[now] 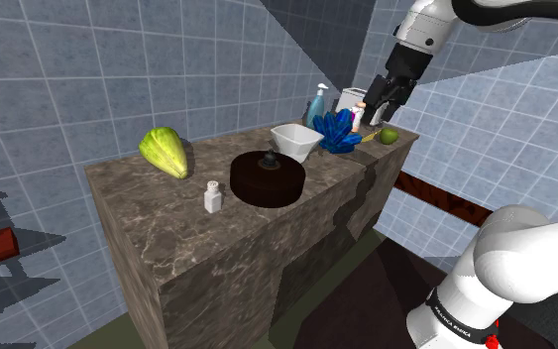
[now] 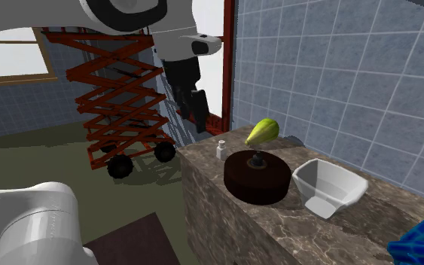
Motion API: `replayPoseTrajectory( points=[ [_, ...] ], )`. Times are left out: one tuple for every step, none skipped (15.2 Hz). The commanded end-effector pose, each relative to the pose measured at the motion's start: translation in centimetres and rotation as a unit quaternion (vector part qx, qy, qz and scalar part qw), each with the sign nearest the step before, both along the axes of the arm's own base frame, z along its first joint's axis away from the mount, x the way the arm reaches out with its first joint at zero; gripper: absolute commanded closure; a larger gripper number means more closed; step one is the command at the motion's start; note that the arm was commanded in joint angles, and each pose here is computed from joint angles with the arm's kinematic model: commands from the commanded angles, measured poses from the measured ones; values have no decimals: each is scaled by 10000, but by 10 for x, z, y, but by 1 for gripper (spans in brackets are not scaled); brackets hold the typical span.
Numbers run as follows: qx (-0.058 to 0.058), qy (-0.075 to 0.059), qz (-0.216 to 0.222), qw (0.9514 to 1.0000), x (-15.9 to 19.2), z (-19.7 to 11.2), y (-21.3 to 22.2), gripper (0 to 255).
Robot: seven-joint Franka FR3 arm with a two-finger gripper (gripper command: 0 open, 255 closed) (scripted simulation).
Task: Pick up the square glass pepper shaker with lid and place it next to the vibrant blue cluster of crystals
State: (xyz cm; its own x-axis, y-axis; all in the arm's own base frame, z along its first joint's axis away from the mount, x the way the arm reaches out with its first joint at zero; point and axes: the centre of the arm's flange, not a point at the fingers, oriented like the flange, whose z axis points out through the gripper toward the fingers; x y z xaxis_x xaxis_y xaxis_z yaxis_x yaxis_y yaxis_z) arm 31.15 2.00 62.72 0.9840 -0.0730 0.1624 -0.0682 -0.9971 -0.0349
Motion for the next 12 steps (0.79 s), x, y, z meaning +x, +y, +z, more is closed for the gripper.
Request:
replayPoseTrajectory(
  points=[
    [0, 0, 0, 10000, 0, 0, 0, 0],
    [14, 15, 10, 10000, 10, -7, 7, 0],
    [27, 30, 20, 10000, 19, -13, 13, 0],
    [41, 45, 29, 10000, 29, -20, 20, 0],
    [55, 60, 39, 10000, 38, -26, 26, 0],
    [68, 75, 49, 9999, 47, -33, 33, 0],
    [82, 90, 59, 9999, 57, -39, 40, 0],
    [96, 105, 69, 9999, 66, -46, 46, 0],
    [109, 121, 78, 9998, 75, -52, 53, 0],
    [123, 136, 88, 9998, 85, -59, 60, 0],
    [137, 151, 98, 9997, 94, -66, 67, 0],
    [150, 166, 108, 9997, 103, -72, 74, 0]
  ],
)
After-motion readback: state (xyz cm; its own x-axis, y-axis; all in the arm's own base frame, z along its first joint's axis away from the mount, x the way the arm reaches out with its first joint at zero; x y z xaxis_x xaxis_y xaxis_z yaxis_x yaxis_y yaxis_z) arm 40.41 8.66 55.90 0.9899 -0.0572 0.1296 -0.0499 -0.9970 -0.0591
